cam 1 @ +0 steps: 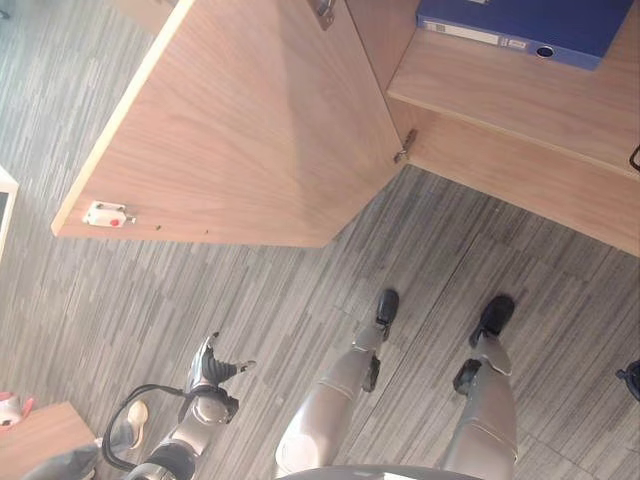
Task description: Put the empty folder in the office cabinet
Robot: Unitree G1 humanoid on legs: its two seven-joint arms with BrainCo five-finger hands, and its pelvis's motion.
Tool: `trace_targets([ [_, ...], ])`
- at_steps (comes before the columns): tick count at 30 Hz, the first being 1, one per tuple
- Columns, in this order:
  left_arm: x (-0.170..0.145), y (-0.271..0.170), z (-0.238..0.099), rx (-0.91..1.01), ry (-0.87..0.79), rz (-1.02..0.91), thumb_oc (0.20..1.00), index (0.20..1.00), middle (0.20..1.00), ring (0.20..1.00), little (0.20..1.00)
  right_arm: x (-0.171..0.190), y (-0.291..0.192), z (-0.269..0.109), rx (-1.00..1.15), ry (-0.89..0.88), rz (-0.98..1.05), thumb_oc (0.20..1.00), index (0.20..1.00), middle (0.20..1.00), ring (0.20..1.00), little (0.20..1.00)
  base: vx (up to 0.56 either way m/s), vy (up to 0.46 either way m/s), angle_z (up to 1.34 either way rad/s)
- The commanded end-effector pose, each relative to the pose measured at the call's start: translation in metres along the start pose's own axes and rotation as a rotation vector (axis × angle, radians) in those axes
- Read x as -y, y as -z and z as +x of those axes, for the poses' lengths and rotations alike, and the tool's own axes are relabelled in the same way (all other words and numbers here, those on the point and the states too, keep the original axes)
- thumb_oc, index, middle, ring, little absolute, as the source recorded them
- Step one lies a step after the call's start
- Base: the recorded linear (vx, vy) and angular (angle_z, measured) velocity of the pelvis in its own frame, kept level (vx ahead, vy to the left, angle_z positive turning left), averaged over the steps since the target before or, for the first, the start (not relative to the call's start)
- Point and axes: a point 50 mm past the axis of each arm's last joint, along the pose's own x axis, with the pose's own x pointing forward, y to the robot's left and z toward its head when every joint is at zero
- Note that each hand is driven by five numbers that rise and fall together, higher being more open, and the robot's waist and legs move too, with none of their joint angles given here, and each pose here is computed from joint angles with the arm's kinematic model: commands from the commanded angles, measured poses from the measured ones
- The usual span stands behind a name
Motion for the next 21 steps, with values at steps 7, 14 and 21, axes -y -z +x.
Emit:
trace_targets([
  [7, -0.038, 0.027, 0.001, -0.113, -0.115, 0.022, 1.000, 1.000, 1.000, 1.000, 1.000, -0.014, -0.037, 0.002, 0.136, -0.046, -0.133, 1.000, 1.000, 1.000, 1.000, 1.000, 0.00, 0.000, 0.00],
  [14, -0.046, 0.009, 0.013, -0.087, -0.138, 0.047, 1.000, 1.000, 1.000, 1.000, 1.000, 0.015, -0.032, 0.010, -0.006, 0.183, -0.466, 1.000, 1.000, 1.000, 1.000, 1.000, 0.00, 0.000, 0.00],
  [21, -0.046, -0.002, 0.019, -0.080, -0.140, 0.035, 1.000, 1.000, 1.000, 1.000, 1.000, 0.030, -0.012, 0.008, -0.086, 0.239, -0.572, 1.000, 1.000, 1.000, 1.000, 1.000, 0.00, -0.009, -0.04],
])
